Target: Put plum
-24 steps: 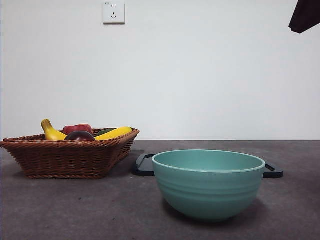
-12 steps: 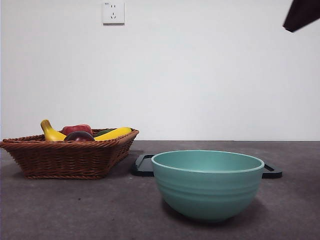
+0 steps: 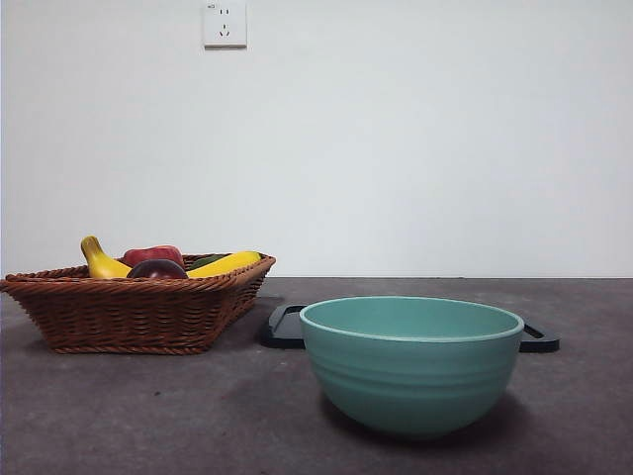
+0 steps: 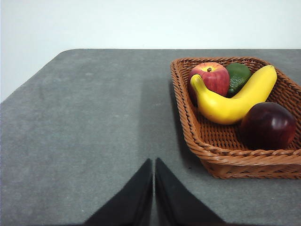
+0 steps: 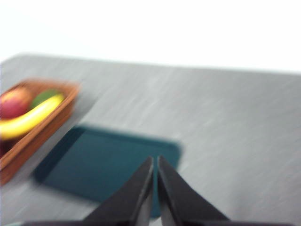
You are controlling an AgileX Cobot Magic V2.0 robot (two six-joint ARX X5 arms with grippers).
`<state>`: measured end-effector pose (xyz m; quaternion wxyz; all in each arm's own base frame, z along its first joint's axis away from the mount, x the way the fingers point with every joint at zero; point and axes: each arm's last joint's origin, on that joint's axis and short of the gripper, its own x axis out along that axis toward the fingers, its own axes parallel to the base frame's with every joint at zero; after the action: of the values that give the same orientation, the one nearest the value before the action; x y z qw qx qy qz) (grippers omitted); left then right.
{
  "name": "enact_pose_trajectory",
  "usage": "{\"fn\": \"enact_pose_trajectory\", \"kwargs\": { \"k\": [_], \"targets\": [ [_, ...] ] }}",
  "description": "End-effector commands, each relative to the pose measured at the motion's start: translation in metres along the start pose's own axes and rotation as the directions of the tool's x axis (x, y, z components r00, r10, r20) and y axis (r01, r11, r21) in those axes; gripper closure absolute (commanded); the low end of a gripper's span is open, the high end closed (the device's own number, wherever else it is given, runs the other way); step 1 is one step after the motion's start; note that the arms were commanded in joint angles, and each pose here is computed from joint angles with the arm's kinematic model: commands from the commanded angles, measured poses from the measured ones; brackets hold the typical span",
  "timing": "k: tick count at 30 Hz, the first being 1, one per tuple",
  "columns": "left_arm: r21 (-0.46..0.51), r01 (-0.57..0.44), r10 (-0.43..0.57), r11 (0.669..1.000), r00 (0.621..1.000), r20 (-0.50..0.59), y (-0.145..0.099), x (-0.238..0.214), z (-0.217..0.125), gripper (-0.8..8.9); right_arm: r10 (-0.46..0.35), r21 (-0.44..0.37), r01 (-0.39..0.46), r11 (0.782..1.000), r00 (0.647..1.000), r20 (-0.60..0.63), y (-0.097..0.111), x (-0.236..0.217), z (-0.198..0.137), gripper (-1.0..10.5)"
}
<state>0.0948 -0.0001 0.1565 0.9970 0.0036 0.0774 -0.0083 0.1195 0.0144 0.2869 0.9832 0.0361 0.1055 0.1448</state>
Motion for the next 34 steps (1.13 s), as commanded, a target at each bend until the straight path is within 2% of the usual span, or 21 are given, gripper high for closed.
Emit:
{"fn": "enact_pose_trajectory", "kwargs": {
  "k": [1,4,10,19,29,34],
  "targets": [
    [-0.004,-0.005,0.005,1.000,1.000,-0.024,0.000,0.002,-0.007,8.06,-0.040,-0.029,0.043,0.999,0.993,0.115,-0.005,-0.005,-0.017,9.4],
    [-0.004,-0.005,0.005,1.000,1.000,-0.024,0.000,0.002,-0.007,8.06,-0.077,-0.040,0.086,0.995,0.978,0.196,-0.010,-0.008,-0.043,9.4],
    [-0.004,-0.005,0.005,1.000,1.000,-0.024,0.000,0.002,-0.007,8.06,-0.153,-0.028,0.164,0.986,0.960,0.234,-0.015,-0.007,-0.078,9.4],
    [-0.004,-0.005,0.005,1.000,1.000,-0.024,0.000,0.002,-0.007,8.06,-0.179,-0.019,0.189,0.982,0.955,0.236,-0.018,-0.003,-0.109,9.4],
    [-0.004,-0.005,0.005,1.000,1.000,-0.024,0.000,0.002,-0.007,8.06,-0.188,-0.008,0.193,0.981,0.962,0.199,-0.019,-0.001,-0.123,9.4],
    [-0.004,-0.005,0.005,1.000,1.000,-0.024,0.000,0.002,-0.007,8.06,-0.195,0.003,0.196,0.981,0.974,0.113,-0.020,0.000,-0.132,9.4]
  ]
}}
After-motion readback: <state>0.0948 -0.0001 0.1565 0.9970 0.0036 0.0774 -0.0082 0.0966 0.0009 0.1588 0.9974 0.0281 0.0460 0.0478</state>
